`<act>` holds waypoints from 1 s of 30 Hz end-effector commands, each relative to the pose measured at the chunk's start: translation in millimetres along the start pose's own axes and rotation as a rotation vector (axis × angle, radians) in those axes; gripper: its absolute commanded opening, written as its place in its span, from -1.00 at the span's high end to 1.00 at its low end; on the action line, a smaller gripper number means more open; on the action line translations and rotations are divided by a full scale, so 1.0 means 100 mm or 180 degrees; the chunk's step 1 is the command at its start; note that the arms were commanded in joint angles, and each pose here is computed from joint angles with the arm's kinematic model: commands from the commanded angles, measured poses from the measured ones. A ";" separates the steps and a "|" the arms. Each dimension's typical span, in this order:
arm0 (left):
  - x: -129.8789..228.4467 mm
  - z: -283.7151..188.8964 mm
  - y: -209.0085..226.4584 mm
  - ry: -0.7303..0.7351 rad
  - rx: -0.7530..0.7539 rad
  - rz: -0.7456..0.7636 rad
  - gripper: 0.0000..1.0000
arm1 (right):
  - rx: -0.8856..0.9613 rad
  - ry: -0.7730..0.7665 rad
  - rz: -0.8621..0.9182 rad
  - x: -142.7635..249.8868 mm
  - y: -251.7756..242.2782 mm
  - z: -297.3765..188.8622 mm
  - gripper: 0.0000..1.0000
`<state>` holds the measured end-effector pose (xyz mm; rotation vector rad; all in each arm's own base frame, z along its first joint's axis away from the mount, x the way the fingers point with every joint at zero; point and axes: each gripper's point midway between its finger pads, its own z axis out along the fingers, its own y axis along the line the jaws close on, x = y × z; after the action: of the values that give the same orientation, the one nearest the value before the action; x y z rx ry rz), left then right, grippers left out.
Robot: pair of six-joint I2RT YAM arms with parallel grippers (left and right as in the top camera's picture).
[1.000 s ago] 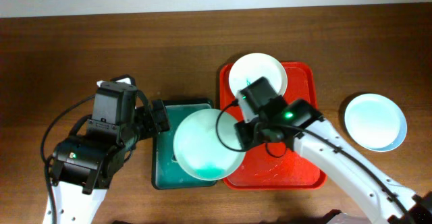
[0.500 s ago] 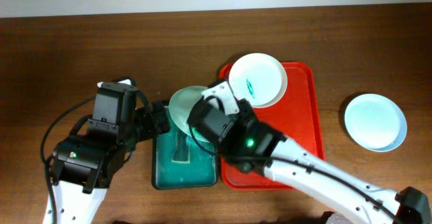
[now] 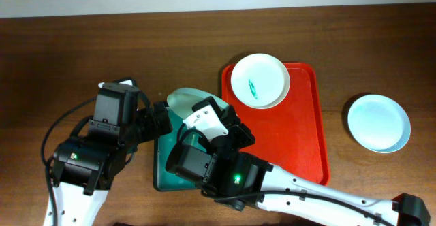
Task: Clean dirty plates on tray and stack at the side
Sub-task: 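Tilt the mint plate over the teal tray with the right gripper, then stack the mint plate on the pale blue plate and release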
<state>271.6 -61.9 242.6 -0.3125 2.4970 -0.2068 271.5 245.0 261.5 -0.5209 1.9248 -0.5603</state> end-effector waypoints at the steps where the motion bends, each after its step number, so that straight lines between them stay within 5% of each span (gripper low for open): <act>1: -0.04 -0.02 0.01 -0.0033 -0.0017 -0.0014 -0.99 | 0.0085 -0.0082 0.0094 -0.10 -0.09 -0.05 0.92; 10: -0.04 -0.02 0.01 -0.0033 -0.0017 -0.0014 -0.99 | 0.0011 -0.0047 0.0164 -0.09 -0.05 -0.03 0.92; 12: -0.04 -0.02 0.01 -0.0033 -0.0017 -0.0014 -0.99 | -0.0224 0.0232 0.0582 0.04 0.00 0.15 0.92; 16: -0.04 -0.02 0.01 -0.0033 -0.0017 -0.0014 -0.99 | -0.2214 0.1605 0.1587 0.44 0.41 0.49 0.92; 18: -0.04 -0.02 0.01 -0.0033 -0.0017 -0.0014 -0.99 | -0.2915 0.1721 0.2351 0.43 -0.15 0.69 0.92; 20: -0.04 -0.02 0.01 -0.0033 -0.0017 -0.0014 -0.99 | -0.2350 0.1922 0.3024 0.86 -0.91 1.01 0.92; 25: -0.04 -0.02 0.01 -0.0033 -0.0017 -0.0014 -0.99 | -0.0002 0.2678 0.4670 2.78 -2.74 1.05 0.92; 30: -0.04 -0.02 0.01 -0.0033 -0.0017 -0.0014 -0.99 | 0.0725 0.3430 0.5660 4.17 -2.97 0.92 0.92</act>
<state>271.4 -61.8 241.7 -0.3127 2.5018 -0.2045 238.5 -238.1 143.1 1.7039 2.2743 0.2020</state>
